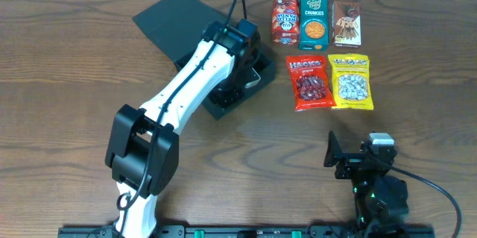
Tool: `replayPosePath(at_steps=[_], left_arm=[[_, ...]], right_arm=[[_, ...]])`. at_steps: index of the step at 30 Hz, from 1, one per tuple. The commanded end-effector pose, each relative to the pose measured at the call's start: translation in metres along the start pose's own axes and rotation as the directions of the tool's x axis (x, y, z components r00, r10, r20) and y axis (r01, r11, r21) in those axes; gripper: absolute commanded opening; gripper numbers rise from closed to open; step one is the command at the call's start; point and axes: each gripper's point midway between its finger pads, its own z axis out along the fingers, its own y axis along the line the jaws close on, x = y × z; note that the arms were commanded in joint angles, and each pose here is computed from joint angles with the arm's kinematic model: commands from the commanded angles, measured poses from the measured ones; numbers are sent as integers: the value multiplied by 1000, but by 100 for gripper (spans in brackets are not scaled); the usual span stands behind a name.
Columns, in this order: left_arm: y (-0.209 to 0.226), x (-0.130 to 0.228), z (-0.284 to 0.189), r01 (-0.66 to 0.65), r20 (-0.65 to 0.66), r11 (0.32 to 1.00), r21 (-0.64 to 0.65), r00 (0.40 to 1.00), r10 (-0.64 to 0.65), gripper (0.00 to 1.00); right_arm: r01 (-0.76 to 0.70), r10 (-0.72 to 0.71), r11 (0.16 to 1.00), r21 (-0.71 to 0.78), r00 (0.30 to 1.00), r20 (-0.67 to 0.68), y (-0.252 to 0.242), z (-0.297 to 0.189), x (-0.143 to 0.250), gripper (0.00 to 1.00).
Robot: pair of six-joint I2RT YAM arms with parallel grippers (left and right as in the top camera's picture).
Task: Pack container
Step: 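Grip the box wall with the left gripper and rotate box upright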
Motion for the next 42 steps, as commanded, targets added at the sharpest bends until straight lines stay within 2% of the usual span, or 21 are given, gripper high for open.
replayPosePath(at_steps=[1,8,15,17,20,21,22,24,26,29,31,32,33,34,35,37,38,39,40,42], left_arm=[[0,9,9,-40,-54,997,-59,998,37,6],[-17,8,22,-114,-95,988,-105,990,104,6],[-23,6,20,-123,-59,991,-49,991,120,6],[-21,7,20,-109,-60,993,-46,993,106,11],[-21,5,20,-84,-48,995,-44,995,82,24],[-22,4,19,-83,-44,996,-38,996,82,31],[-23,3,17,-73,-35,997,-33,997,72,44],[-23,0,14,-55,-19,998,-33,998,55,51],[-20,-5,6,-18,15,999,-46,1000,19,52],[-4,-24,-23,117,151,988,-98,983,-101,53],[22,-30,-52,314,264,937,-155,927,-267,56],[39,-26,-67,447,324,877,-177,868,-377,60],[55,-17,-80,567,376,804,-181,795,-476,61],[72,-4,-90,691,420,706,-154,693,-587,60],[83,6,-93,772,433,627,-104,603,-670,54],[99,23,-90,873,410,488,-12,450,-794,49],[108,33,-85,915,377,402,42,358,-854,50],[114,38,-79,937,339,337,87,291,-895,51],[120,42,-71,951,298,281,127,233,-926,51],[126,47,-59,961,233,215,174,172,-957,51]], right_arm=[[8,-8,1000,5,1000,0,-1,1,1,99],[8,-8,1000,5,1000,0,-1,1,1,99],[8,-8,1000,5,1000,0,-2,1,1,99],[8,-8,1000,5,1000,0,-2,1,1,99],[8,-8,1000,5,1000,0,-2,1,1,99],[8,-8,1000,5,1000,0,-1,1,1,99],[8,-8,1000,5,1000,0,-2,1,1,99],[8,-8,1000,5,1000,0,-2,1,1,99],[8,-8,1000,5,1000,0,-2,1,1,99],[8,-8,1000,5,1000,0,-2,1,1,99],[8,-8,1000,5,1000,0,-2,1,1,99],[8,-8,1000,5,1000,0,-1,1,1,99],[8,-8,1000,5,1000,0,-2,1,1,99],[8,-8,1000,5,1000,0,-1,1,1,99],[8,-8,1000,5,1000,0,-2,1,1,99],[8,-8,1000,5,1000,0,-1,1,1,99],[8,-8,1000,5,1000,0,-1,1,1,99],[8,-8,1000,5,1000,0,-1,1,1,99],[8,-8,1000,5,1000,0,-2,1,1,99],[8,-8,1000,5,1000,0,-2,1,1,99]])
